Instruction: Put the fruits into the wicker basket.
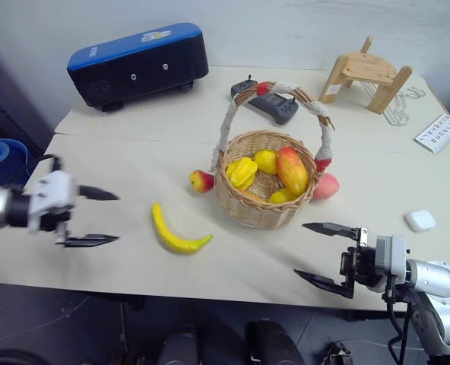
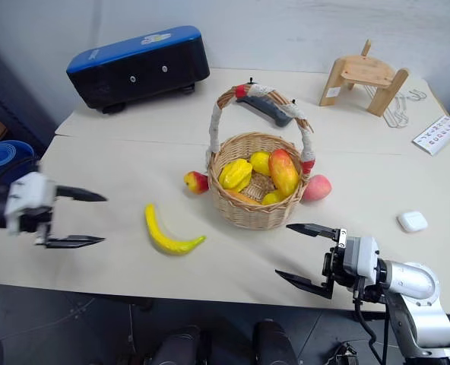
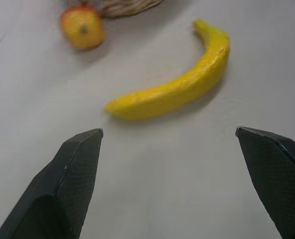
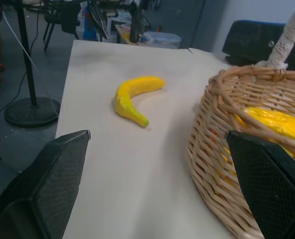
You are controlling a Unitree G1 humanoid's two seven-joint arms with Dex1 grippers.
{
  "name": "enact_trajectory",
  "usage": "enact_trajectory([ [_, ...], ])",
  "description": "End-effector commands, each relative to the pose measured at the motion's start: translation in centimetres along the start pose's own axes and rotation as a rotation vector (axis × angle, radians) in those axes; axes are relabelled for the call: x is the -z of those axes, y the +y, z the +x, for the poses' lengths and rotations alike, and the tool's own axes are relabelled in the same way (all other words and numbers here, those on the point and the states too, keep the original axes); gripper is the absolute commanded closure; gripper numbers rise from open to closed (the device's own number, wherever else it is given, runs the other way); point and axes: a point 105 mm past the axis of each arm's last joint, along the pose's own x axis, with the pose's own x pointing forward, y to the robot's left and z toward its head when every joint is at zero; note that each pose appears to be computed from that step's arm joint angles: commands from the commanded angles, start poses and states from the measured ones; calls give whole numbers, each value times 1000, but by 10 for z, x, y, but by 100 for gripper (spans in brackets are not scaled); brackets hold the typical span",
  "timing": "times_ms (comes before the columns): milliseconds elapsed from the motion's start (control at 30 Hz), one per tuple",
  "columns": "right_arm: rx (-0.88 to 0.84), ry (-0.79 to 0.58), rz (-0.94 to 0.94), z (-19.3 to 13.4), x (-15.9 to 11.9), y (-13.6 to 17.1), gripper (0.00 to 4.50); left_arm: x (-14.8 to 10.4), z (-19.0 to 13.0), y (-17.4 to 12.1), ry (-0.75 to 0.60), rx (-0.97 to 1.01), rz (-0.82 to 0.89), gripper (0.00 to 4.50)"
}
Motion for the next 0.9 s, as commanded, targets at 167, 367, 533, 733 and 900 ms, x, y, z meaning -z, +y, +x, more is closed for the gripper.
enact_trajectory([
  [167,46,-2,-46,1,-5,-10,4,7,63,-9,143,316,112,0],
  [367,96,10,-38,-2,-4,-7,4,19,79,-15,211,431,120,0],
  [533,119,11,-40,0,-4,-6,0,24,81,-23,207,493,106,89],
  [733,123,16,-26,1,-3,-5,0,3,75,-28,31,468,69,272],
  [900,191,24,-30,-9,-6,-12,0,-74,61,-18,-289,376,38,388],
])
